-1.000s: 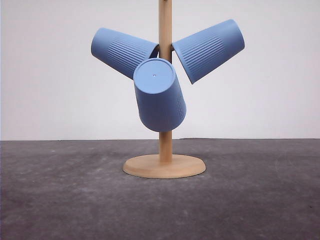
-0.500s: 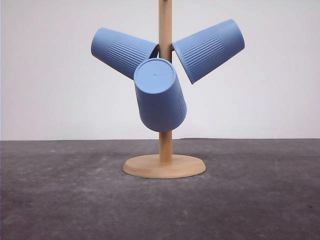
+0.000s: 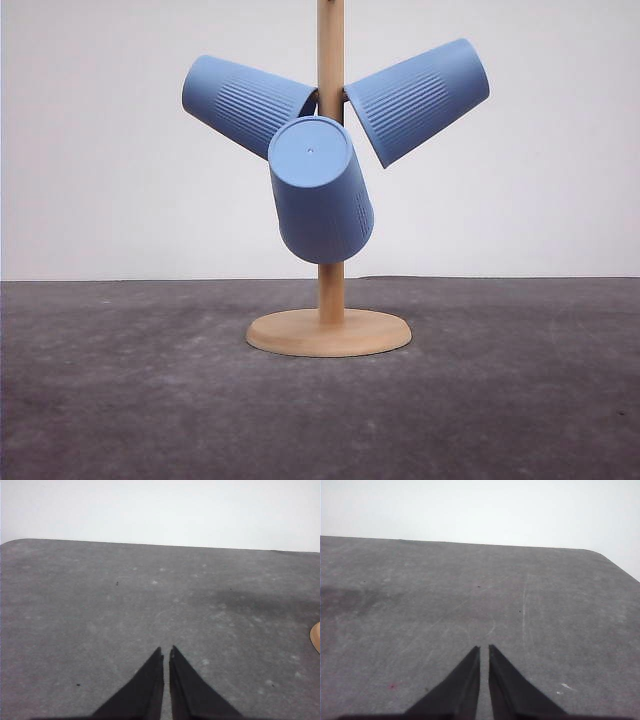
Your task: Place three cups
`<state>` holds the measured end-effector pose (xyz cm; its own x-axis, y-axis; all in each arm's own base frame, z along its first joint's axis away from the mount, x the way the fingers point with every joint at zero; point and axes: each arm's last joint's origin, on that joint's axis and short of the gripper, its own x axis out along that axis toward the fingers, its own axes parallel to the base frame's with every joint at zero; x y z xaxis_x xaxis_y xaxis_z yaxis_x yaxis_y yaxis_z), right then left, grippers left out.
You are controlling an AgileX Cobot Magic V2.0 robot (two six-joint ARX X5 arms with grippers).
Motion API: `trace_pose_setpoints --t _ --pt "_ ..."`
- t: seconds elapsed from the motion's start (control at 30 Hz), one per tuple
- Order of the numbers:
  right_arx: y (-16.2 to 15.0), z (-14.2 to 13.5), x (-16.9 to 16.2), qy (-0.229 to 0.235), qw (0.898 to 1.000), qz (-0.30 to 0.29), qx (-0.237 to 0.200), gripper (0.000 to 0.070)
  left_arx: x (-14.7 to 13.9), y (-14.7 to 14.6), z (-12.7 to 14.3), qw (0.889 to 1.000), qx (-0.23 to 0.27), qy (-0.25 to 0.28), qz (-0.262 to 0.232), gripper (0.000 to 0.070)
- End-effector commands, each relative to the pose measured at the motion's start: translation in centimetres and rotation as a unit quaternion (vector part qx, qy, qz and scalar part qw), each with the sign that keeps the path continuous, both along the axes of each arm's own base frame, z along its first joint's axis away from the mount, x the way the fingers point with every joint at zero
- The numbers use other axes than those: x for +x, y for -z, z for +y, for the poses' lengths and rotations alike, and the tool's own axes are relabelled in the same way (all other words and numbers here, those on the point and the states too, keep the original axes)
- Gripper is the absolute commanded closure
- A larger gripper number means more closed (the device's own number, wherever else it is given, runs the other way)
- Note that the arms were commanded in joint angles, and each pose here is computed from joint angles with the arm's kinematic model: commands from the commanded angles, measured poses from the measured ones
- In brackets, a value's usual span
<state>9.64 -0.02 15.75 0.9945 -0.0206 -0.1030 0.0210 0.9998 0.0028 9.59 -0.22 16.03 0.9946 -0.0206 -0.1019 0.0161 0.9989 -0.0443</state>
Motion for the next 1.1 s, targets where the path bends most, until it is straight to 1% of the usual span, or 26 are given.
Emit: trace_pose_setpoints --t 0.0,1.07 --pt "0.02 0.0 0.03 0.0 1.0 -0.004 0.006 0.067 0.09 0.37 0.01 1.0 0.002 -0.001 0.001 0.07" --pt "0.02 0.0 0.03 0.0 1.0 -0.004 0.006 0.0671 0.09 0.37 0.01 1.0 0.002 -0.001 0.001 0.07"
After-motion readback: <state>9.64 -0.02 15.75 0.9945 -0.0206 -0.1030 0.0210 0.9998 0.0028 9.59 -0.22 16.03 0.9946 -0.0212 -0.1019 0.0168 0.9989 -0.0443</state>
